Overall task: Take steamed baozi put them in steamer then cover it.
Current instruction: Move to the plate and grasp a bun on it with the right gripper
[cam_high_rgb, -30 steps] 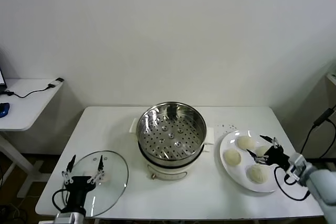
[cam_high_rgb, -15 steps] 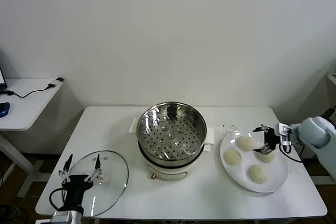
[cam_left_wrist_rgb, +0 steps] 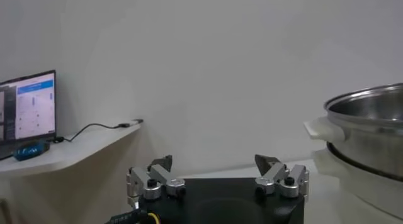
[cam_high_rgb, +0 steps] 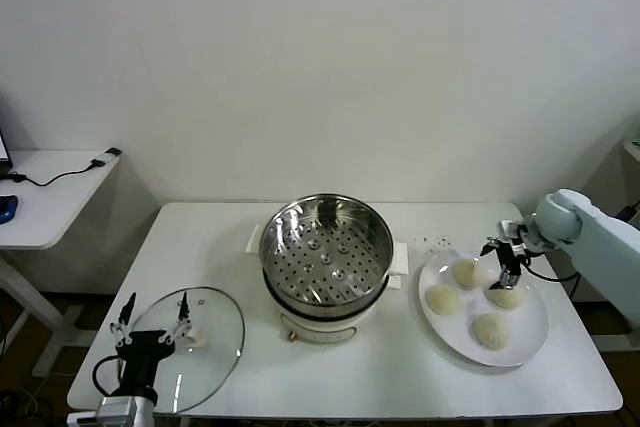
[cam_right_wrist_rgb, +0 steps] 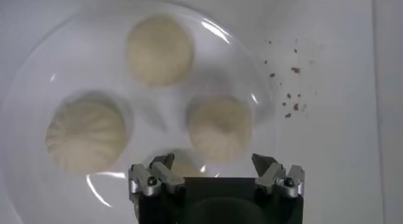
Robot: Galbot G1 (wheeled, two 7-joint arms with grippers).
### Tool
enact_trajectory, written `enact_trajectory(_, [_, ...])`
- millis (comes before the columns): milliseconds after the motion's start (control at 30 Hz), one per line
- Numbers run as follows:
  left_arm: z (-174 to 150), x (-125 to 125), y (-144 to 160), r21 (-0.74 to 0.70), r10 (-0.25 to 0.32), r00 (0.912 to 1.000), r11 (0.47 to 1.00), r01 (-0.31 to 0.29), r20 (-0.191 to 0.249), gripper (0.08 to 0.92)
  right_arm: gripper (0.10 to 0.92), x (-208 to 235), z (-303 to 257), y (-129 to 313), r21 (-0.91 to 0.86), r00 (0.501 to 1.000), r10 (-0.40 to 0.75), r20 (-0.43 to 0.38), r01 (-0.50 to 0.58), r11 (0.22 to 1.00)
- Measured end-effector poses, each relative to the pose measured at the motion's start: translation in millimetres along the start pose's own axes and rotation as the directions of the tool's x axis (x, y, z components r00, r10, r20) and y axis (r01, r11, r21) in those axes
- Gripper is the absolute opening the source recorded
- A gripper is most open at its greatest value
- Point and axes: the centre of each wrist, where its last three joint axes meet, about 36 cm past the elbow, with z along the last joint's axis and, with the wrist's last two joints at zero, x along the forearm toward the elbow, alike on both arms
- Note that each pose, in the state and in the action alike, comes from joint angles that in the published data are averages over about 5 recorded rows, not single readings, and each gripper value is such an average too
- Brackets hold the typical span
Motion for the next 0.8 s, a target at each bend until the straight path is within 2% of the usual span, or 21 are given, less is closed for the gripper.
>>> enact_trajectory(500, [2,1,5,-0.011,-0.01,0.9999,1.0,0.01,-0.008,0.823,0.816,-26,-26,-23,0.028,0.997,-0.062,-0.044,0.063,0.998])
enact_trajectory(800, [3,3,5,-0.013,-0.01,0.9999,1.0,0.01,-0.013,0.823,0.706,-27,-28,-26,0.032,0.995,-0.079,-0.057,0.081,0.996])
